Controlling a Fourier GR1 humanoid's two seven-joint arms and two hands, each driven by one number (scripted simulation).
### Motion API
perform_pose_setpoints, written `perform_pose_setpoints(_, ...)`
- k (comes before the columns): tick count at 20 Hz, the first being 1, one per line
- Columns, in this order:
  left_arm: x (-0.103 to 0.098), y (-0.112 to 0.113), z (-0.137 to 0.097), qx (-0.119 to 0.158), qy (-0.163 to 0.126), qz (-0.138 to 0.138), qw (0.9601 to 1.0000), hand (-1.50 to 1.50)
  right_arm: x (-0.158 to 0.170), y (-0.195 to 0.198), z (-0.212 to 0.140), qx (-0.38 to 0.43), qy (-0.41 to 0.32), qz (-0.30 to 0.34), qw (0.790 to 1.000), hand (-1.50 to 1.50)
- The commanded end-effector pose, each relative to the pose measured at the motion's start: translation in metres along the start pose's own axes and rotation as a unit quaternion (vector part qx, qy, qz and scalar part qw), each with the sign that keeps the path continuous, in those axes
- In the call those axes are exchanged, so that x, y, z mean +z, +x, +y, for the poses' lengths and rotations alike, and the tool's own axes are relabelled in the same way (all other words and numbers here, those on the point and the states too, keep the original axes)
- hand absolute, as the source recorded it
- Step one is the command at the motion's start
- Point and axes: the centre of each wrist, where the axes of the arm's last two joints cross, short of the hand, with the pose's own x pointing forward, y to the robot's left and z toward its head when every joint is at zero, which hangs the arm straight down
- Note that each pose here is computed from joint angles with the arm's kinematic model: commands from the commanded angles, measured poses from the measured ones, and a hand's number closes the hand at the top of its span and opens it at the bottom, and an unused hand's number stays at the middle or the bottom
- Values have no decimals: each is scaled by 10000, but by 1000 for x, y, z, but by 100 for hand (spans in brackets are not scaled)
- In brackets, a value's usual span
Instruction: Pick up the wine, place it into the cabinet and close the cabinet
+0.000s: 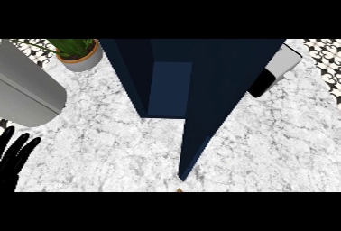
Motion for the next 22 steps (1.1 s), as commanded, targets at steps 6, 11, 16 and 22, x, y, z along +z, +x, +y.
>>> perform_pose_setpoints(6,19,20,43,-107,90,-34,9999,-150,-29,8,35,187,-127,-590,9980,150)
perform_pose_setpoints(11,16,36,57,-181,-74,-89,9998,-150,-49,7,28,106,-716,-828,9939,150)
perform_pose_setpoints(16,19,47,79,-200,-152,-103,9996,-150,-78,15,7,136,-1107,-782,9907,150)
perform_pose_setpoints(22,13,63,86,-190,-293,-45,9994,-150,-146,16,-35,363,-1602,-629,9844,150)
